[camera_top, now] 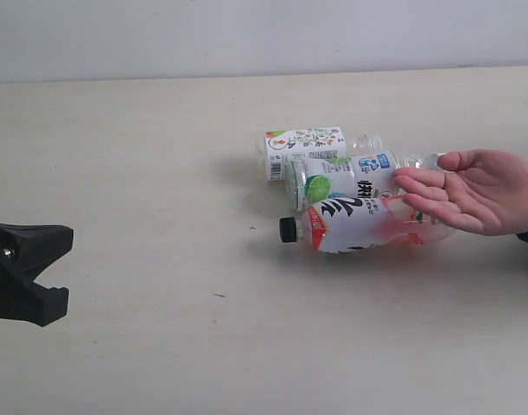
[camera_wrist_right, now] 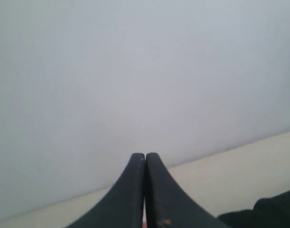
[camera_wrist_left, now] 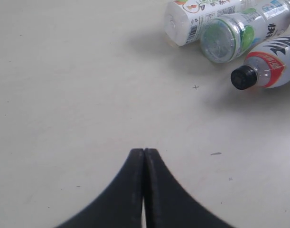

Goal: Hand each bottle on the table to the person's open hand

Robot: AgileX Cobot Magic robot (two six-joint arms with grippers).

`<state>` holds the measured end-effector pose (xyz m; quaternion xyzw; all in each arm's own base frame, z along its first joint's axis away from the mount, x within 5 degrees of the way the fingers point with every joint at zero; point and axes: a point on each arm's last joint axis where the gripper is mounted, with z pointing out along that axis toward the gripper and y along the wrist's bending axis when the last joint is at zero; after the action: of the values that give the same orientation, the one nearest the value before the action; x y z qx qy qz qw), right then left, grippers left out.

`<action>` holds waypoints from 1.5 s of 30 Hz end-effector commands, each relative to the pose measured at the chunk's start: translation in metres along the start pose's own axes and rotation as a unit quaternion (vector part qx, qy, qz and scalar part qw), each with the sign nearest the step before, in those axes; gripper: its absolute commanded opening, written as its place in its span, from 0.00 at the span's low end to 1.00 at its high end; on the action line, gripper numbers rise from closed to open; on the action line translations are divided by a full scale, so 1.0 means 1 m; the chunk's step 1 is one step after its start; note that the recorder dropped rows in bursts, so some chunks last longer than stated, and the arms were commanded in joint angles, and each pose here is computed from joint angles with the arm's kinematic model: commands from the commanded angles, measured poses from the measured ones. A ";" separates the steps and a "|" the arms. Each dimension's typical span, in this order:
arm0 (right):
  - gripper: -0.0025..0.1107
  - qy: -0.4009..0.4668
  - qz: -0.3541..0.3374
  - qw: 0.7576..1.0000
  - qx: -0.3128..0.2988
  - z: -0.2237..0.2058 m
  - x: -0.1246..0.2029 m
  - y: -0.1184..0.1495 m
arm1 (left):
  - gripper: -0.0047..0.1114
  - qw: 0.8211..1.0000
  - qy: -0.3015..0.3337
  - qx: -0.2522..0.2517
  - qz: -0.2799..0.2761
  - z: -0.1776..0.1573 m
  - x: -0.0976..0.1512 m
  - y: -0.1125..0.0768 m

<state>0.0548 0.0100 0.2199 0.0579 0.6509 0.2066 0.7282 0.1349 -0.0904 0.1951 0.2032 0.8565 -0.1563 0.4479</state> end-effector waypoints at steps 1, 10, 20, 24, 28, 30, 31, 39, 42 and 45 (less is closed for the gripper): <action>0.02 -0.079 0.021 0.997 -0.012 -0.002 -0.013 0.002 | 0.04 1.000 -0.005 0.000 0.006 -0.001 0.000 0.000; 0.02 -0.148 0.037 0.988 -0.037 0.000 -0.067 0.021 | 0.04 1.000 -0.005 0.000 0.006 -0.001 0.000 0.000; 0.02 -0.049 -0.005 0.999 0.005 0.095 -0.115 0.041 | 0.04 1.000 -0.005 0.000 0.006 -0.001 0.000 0.000; 0.02 0.054 -0.016 0.998 0.029 0.156 -0.109 0.041 | 0.04 1.000 -0.005 0.000 0.006 -0.001 0.000 0.000; 0.02 0.164 -0.056 0.984 0.045 0.212 -0.103 0.043 | 0.04 1.000 -0.005 0.000 0.006 -0.001 0.000 0.000; 0.02 0.224 -0.071 0.970 0.056 0.234 -0.104 0.044 | 0.04 1.000 -0.005 0.000 0.006 -0.001 0.000 0.000; 0.02 0.255 -0.083 0.961 0.063 0.244 -0.103 0.044 | 0.04 1.000 -0.005 0.000 0.006 -0.001 0.000 0.000; 0.02 0.457 -0.229 0.860 0.003 0.293 -0.091 0.046 | 0.04 1.000 -0.005 0.000 0.006 -0.001 0.000 0.000; 0.02 0.502 -0.235 0.827 -0.095 0.298 -0.083 0.058 | 0.04 1.000 -0.005 0.000 0.006 -0.001 0.000 0.000; 0.02 0.518 -0.228 0.807 -0.167 0.305 -0.070 0.071 | 0.04 1.000 -0.005 0.000 0.006 -0.001 0.000 0.000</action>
<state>0.3287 0.0897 0.3568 -0.2712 0.9001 0.1011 0.3257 0.1349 -0.0905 0.1951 0.2052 0.8560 -0.1555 0.4482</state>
